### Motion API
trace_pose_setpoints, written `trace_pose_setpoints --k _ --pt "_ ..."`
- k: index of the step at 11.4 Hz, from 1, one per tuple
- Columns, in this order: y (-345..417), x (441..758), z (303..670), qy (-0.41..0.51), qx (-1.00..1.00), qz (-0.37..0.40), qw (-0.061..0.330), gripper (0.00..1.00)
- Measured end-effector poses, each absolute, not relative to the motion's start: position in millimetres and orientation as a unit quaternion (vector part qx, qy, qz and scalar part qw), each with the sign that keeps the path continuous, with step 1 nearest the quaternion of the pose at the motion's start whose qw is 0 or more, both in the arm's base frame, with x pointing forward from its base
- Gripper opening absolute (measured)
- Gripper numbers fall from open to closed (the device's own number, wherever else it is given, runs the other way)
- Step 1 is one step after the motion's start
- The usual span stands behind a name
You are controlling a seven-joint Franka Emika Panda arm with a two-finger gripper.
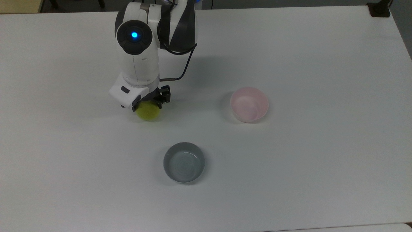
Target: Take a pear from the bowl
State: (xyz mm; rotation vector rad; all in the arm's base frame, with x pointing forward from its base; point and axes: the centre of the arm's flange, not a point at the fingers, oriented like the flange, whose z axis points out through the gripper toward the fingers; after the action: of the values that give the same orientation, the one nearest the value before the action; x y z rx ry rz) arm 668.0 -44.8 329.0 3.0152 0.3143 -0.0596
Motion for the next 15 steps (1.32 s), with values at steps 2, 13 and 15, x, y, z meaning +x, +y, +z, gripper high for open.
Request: trace_pose_setpoints --k 2,13,15 --pt "-44.6 669.3 322.7 0.104 0.993 -0.02 0.055 0.81" --pt "-30.4 653.2 487.2 0.08 0.995 0.009 0.053 1.0" --pt "-9.3 623.6 551.0 0.071 0.996 0.014 0.05 1.0"
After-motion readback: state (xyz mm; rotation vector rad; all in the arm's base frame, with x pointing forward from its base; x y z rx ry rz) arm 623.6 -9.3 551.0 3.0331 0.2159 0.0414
